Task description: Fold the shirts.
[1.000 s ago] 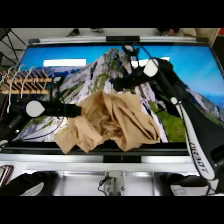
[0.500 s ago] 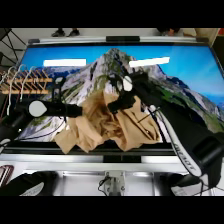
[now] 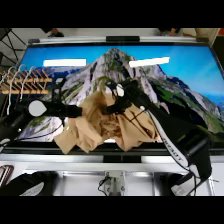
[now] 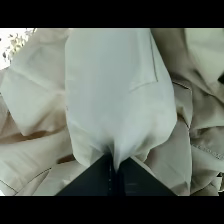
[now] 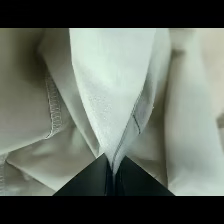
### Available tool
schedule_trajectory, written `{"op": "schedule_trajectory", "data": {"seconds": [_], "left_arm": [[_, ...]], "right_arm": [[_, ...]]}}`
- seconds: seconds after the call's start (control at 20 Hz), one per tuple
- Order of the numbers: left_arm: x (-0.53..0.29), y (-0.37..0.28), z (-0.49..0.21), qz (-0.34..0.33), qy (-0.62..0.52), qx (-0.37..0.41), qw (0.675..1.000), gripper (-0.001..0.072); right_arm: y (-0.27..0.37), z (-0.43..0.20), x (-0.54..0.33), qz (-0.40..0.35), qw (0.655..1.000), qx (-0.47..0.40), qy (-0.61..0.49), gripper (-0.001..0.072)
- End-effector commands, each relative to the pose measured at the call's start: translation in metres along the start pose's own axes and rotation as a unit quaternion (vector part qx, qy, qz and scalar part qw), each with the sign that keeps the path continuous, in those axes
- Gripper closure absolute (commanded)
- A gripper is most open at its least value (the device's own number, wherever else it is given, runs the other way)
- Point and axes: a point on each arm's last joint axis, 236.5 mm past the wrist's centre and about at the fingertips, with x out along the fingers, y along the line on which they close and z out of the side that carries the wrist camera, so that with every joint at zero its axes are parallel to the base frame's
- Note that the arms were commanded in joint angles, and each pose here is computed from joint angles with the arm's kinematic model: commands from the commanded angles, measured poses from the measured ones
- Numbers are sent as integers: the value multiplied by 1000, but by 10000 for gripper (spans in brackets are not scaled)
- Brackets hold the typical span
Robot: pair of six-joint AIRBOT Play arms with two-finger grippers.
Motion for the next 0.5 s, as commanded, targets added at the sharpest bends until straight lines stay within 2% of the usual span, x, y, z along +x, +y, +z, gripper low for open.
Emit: {"op": "schedule_trajectory", "data": {"seconds": [0.0, 0.05, 0.25, 0.35, 0.45], "left_arm": [[-19, 13, 19, 9, -15, 3, 1000, 658], [-34, 17, 29, 11, -16, -2, 1000, 658], [-108, 6, 68, 11, -66, 27, 997, 658], [-139, -5, 78, 7, -107, 39, 993, 658], [-162, -13, 78, 2, -137, 31, 990, 658]], "right_arm": [[-11, 18, -68, -36, 995, -76, -58, 648], [-10, 23, -108, -39, 990, -96, -93, 647], [-19, 10, -267, -52, 963, -76, -253, 647], [-22, -16, -315, -55, 952, -66, -293, 647], [-19, -44, -330, -43, 956, -50, -286, 647]]}}
